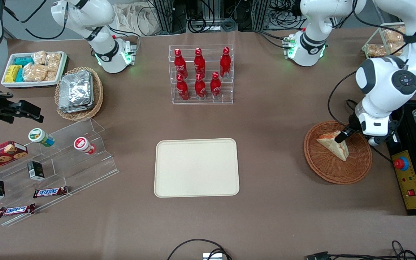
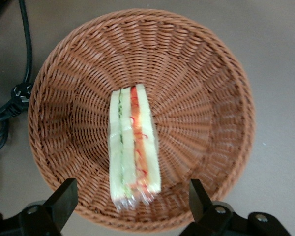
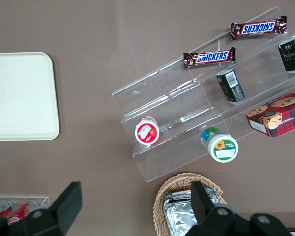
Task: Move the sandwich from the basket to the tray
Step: 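Close the left gripper on the sandwich and lift it from the basket, then carry the held sandwich with the left gripper over the cream tray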
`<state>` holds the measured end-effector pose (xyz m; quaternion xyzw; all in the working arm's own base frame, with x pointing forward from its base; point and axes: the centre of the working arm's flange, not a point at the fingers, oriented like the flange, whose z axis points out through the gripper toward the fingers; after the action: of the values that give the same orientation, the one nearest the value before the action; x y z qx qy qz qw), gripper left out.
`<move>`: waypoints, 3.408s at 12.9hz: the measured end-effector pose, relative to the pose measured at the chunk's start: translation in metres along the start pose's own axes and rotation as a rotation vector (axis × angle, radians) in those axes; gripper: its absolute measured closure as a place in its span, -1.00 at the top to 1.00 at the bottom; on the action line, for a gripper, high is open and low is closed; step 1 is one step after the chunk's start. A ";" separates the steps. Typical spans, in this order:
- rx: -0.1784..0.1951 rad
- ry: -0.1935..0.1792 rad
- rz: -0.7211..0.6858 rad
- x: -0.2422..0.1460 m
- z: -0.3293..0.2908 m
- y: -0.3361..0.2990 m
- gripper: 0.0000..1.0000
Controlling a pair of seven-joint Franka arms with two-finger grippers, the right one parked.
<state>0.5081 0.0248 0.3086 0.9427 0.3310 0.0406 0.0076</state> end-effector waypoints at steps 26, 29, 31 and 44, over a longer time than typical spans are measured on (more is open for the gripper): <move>0.036 0.013 0.220 -0.019 0.027 0.039 -0.61; 0.091 -0.015 0.411 -0.026 -0.028 0.079 -0.61; 0.102 -0.014 0.519 -0.030 -0.061 0.105 -0.61; 0.043 -0.021 0.705 -0.082 -0.140 0.240 -0.68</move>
<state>0.5826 -0.2156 0.4520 0.9993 -0.0139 0.0238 -0.0234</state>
